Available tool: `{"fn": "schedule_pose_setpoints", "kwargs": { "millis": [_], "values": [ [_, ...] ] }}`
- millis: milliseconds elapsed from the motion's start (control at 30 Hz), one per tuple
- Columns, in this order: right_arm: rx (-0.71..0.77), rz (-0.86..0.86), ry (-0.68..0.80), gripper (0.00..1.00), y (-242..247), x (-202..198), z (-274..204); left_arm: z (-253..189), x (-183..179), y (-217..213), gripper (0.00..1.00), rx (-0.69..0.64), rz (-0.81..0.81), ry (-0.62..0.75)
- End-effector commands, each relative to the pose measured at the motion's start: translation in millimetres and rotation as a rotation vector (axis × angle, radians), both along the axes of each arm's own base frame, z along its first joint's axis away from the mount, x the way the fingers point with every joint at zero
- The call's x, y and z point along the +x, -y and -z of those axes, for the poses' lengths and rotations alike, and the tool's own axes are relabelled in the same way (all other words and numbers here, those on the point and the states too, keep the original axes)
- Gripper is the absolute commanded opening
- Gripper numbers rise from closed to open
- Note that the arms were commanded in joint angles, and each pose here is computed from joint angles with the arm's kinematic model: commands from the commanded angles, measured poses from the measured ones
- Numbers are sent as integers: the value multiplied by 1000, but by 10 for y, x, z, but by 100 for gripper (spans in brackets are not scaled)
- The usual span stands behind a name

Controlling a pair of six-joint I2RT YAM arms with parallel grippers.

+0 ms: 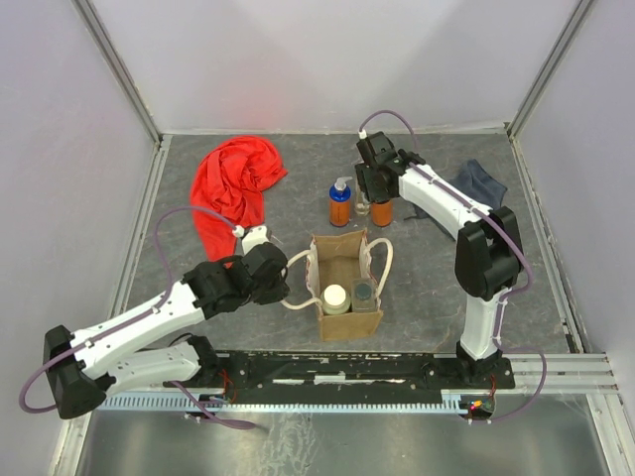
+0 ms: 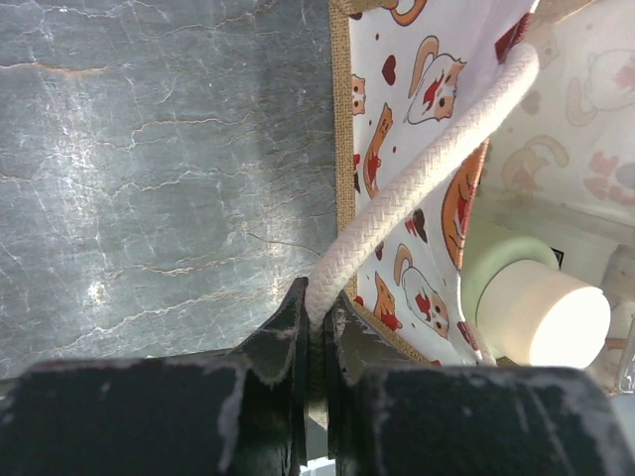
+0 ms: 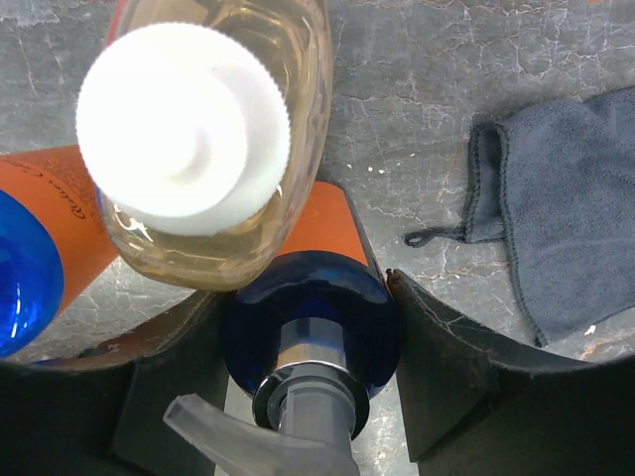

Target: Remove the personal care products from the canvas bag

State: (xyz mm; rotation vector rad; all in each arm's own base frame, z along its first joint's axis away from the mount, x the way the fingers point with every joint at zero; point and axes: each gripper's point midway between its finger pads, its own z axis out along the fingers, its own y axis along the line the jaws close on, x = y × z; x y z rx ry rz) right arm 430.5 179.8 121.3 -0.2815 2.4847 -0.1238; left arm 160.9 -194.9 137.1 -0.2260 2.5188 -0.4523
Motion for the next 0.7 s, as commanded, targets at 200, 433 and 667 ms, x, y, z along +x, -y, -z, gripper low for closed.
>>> {"fn": "schedule_pose_setpoints", "kwargs": {
  "millis": [200,433,667],
  "values": [
    [71,52,141,71,-28,149,-362,-80,6,-24,11,-33,-38,11],
    [31,89,200,92,173,32,-661,-53,-5,-19,11,-34,-38,3],
    [140,-23,327,85,40,-642,-1580,-50,-2,-74,11,-27,-53,14]
  ]
}}
